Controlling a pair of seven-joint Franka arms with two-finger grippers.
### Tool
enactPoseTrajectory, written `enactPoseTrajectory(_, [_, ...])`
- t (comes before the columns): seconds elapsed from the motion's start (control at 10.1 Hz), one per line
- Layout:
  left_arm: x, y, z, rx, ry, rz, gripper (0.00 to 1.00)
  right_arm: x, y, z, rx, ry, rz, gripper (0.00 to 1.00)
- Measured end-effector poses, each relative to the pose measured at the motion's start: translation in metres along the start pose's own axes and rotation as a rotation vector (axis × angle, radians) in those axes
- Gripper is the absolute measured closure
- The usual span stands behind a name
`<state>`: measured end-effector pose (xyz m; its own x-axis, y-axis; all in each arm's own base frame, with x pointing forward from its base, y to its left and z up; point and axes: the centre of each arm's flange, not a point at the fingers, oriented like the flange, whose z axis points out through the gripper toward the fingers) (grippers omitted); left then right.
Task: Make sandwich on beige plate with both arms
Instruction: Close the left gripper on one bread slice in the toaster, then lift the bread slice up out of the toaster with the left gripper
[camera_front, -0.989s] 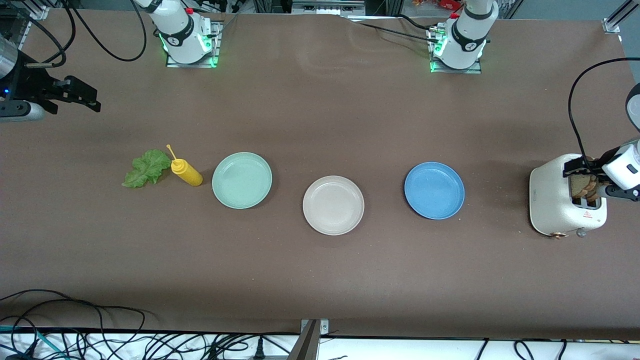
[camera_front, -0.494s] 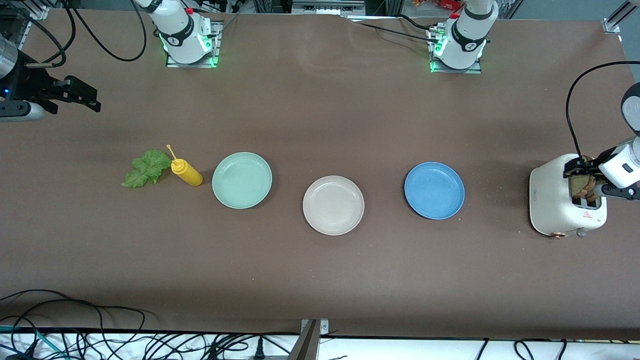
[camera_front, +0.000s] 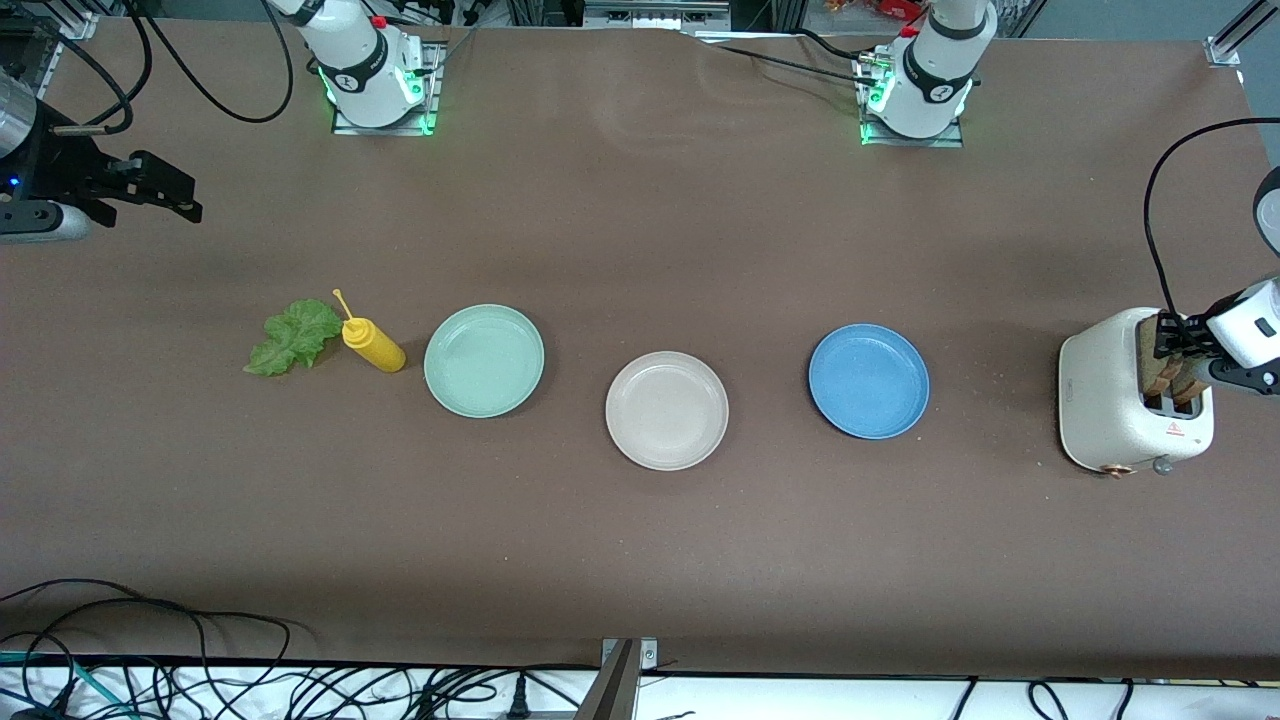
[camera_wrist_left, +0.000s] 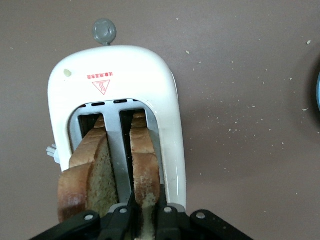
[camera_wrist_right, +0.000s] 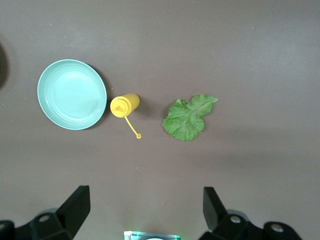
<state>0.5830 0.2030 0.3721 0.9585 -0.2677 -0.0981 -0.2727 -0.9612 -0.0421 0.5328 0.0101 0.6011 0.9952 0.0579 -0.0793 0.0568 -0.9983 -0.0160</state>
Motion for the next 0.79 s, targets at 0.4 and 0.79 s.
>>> enactPoseTrajectory(0.4, [0.005,-0.007,-0.03,0.026,0.035,0.027,0.86,-0.001,-0.002,0.001,0.0,-0.007,-0.002,0.0])
enactPoseTrajectory(0.79, [0.012,-0.007,-0.096,0.025,0.027,0.044,0.9,-0.001,0.0,0.001,0.001,-0.013,0.002,0.0])
